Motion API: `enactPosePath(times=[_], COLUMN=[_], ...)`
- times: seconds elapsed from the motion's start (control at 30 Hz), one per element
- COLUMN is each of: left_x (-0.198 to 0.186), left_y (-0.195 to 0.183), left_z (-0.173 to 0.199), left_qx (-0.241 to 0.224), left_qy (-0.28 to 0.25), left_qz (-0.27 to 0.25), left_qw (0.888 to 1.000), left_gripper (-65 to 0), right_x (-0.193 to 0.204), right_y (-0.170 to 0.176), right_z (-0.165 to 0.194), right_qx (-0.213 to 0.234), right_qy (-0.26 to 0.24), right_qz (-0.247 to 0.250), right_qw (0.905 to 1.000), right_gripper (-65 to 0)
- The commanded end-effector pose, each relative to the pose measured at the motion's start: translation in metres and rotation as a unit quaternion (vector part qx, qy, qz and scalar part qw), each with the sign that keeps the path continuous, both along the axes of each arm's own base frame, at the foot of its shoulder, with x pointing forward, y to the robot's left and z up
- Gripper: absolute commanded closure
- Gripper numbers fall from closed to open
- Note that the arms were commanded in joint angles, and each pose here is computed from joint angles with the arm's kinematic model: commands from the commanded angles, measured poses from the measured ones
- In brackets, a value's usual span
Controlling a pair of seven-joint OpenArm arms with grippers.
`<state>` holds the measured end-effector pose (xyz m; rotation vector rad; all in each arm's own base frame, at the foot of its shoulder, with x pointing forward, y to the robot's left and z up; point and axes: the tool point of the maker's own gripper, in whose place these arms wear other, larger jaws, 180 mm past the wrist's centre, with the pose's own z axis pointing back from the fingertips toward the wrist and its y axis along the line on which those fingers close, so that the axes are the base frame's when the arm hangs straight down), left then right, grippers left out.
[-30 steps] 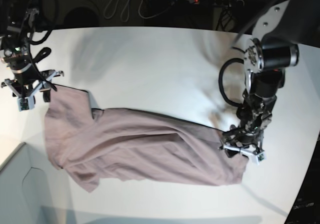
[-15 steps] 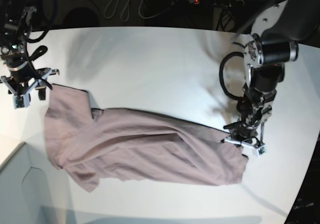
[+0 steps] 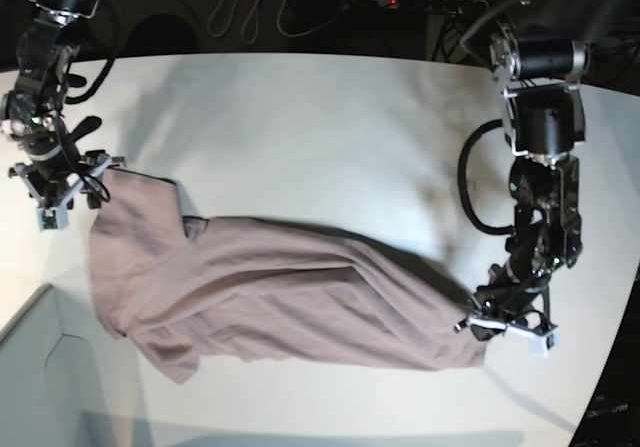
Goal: Layout the t-shirt on the table in an organized manner, then fold the t-shirt properly
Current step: 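Grasp the shirt edge with the left gripper and the right gripper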
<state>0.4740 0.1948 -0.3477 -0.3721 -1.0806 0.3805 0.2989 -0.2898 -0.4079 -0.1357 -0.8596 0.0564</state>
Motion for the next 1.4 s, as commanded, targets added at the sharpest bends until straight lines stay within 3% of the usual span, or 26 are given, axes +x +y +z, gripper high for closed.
enactPosePath(times=[0.0, 0.2, 0.33, 0.53, 0.6, 0.8, 0.93, 1.1, 1.37], left_x=[0.009, -0.031, -0.052, -0.065, -0.069, -0.076, -0.08, -0.083, -0.087], left_y=[0.005, 0.036, 0.056, 0.063, 0.062, 0.059, 0.058, 0.059, 0.055], left_z=[0.034, 0.054, 0.05, 0.04, 0.041, 0.033, 0.031, 0.028, 0.031], left_qx=[0.002, -0.006, -0.003, -0.001, -0.003, -0.017, -0.016, -0.015, -0.012], left_qy=[-0.044, -0.044, -0.034, -0.021, -0.024, -0.017, -0.015, -0.011, -0.016], left_qz=[0.002, 0.044, 0.065, 0.073, 0.072, 0.07, 0.069, 0.069, 0.068], left_qw=[0.999, 0.998, 0.997, 0.997, 0.997, 0.997, 0.997, 0.997, 0.998], left_gripper=[-0.1, -0.1, -0.1, -0.1, -0.1, -0.1, -0.1, -0.1, -0.1], right_x=[0.011, 0.013, 0.012, 0.009, 0.007, 0.001, -0.013, -0.043, -0.063], right_y=[-0.006, -0.006, -0.005, 0.028, 0.034, 0.038, 0.01, -0.019, -0.009], right_z=[0.009, -0.03, -0.038, -0.06, -0.063, -0.068, -0.053, -0.008, 0.024], right_qx=[0.001, 0.04, 0.047, 0.055, 0.048, 0.043, 0.028, -0.025, -0.058], right_qy=[-0.022, 0.022, 0.033, 0.068, 0.077, 0.089, 0.069, 0.025, 0.0], right_qz=[-0.004, -0.022, -0.024, 0.023, 0.039, 0.052, 0.017, -0.004, 0.015], right_qw=[0.9997, 0.9987, 0.998, 0.9959, 0.9951, 0.9938, 0.9971, 0.9994, 0.9982], right_gripper=[-28.5, -35.1, -35.8, -34.8, -30.3, 0.0, 0.0, 0.0, 0.0])
